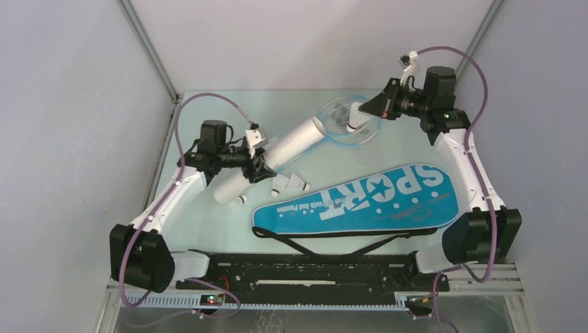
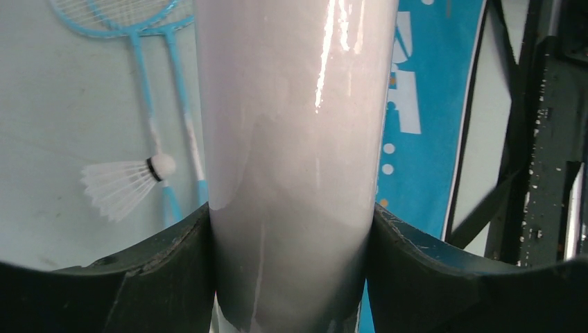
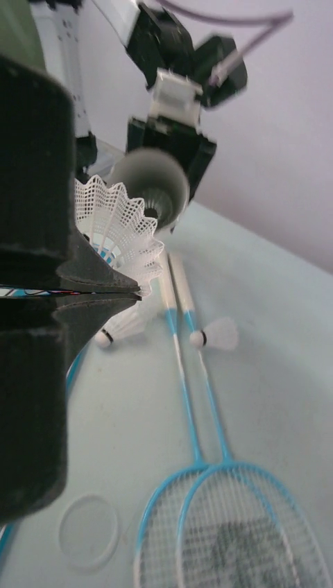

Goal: Pack up the badminton gear
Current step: Place the shuttlecock at the shuttle tube.

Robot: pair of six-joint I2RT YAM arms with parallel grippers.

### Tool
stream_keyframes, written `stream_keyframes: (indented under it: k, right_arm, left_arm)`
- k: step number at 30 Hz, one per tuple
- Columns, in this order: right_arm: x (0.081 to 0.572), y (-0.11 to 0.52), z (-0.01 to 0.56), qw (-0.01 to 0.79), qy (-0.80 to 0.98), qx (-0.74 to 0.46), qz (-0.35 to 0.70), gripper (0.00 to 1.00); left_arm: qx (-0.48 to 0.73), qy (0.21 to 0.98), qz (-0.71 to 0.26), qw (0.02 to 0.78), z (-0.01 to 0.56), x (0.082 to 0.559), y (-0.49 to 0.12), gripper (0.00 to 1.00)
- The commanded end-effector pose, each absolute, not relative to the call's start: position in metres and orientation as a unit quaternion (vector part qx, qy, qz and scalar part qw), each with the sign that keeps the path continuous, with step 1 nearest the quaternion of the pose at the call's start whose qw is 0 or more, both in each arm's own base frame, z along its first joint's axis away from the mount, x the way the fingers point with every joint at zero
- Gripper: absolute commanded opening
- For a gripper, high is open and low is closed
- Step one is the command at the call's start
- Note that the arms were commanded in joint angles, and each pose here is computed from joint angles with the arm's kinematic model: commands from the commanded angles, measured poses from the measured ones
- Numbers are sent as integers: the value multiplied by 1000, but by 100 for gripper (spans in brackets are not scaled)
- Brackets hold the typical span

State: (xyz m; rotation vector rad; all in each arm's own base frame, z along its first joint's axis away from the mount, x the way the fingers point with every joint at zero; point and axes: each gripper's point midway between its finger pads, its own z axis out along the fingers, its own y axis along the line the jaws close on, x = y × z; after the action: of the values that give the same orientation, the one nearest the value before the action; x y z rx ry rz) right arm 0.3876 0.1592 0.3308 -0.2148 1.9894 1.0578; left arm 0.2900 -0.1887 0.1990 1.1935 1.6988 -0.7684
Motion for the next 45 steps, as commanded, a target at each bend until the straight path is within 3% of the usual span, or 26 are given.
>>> stream_keyframes:
  k: [1, 10, 23, 33, 42, 45]
  right_arm:
    - [362, 173, 384, 458, 727, -123, 496, 0]
    - [341, 185, 406, 469, 683, -152, 539, 0]
    - [329, 217, 388, 431, 677, -155, 576, 0]
    - [318, 234, 365, 449, 695, -192, 528, 0]
    - [305, 239, 354, 463, 705, -229, 487, 9]
    - [301, 246, 351, 461, 706, -237, 483, 17]
  left_arm:
    - [516, 634, -337, 466, 227, 286, -214, 7]
    - [529, 605, -372, 464, 237, 276, -236, 9]
    - [515, 593, -388, 482, 249, 267, -249, 9]
    - [496, 588, -405, 494, 254, 263, -251, 9]
    - [491, 596, -389, 502, 250, 267, -248, 8]
    - [492, 597, -385, 503, 248, 267, -249, 8]
